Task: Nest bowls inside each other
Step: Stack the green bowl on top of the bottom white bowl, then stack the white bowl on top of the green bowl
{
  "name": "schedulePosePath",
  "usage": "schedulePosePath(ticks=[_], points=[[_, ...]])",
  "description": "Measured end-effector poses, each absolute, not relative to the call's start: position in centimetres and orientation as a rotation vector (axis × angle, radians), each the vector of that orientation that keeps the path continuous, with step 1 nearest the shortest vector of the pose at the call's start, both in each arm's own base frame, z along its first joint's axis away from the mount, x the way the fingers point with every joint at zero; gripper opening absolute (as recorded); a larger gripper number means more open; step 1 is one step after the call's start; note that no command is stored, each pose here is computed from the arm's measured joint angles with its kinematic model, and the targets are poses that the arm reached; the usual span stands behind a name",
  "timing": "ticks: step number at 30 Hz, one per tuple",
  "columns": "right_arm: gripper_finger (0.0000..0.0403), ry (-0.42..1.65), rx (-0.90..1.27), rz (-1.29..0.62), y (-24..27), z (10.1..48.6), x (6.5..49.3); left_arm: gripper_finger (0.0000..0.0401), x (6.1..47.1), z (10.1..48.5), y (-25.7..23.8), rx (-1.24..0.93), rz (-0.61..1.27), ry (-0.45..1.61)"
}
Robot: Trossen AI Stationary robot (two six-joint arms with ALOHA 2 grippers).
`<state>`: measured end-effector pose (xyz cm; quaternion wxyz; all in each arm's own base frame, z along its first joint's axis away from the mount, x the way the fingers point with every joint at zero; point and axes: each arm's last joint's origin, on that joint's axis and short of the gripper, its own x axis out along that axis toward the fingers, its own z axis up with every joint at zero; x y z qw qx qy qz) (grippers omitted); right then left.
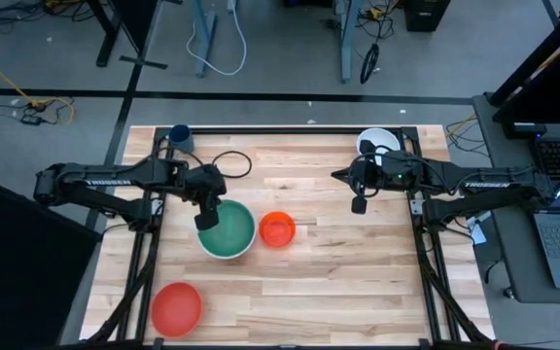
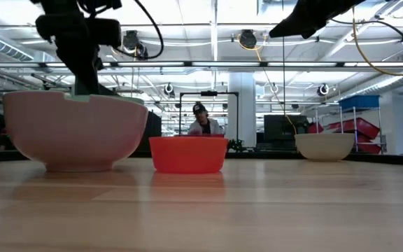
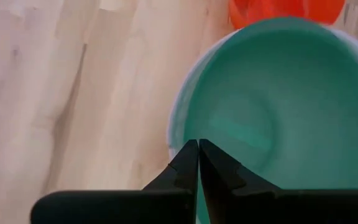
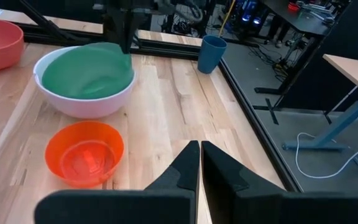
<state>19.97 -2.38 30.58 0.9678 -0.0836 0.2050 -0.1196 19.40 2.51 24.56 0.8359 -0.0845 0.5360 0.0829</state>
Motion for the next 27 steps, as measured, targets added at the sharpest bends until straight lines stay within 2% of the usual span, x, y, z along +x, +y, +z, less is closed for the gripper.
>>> schedulePosePath(ticks=[10, 15, 22, 27], points=[[0.0, 0.416, -0.167, -0.25, -2.6, 30.6, 19.9, 0.0001, 19.7, 23.7, 2.9, -0.168, 0.189, 1.09], [0.0, 0.431, -0.148, -0.294, -3.2, 30.5, 19.8, 0.0001, 20.4, 26.5, 3.6, -0.17, 0.215, 0.962], [0.0, 0.475, -0.133, -0.546, -5.9, 30.3, 19.0, 0.0001, 19.3, 31.6, 4.2, -0.129, 0.302, 0.727], [0.0, 0.509, -0.162, -0.743, -9.1, 31.2, 17.5, 0.0001, 17.3, 33.4, 4.2, -0.127, 0.328, 0.616]])
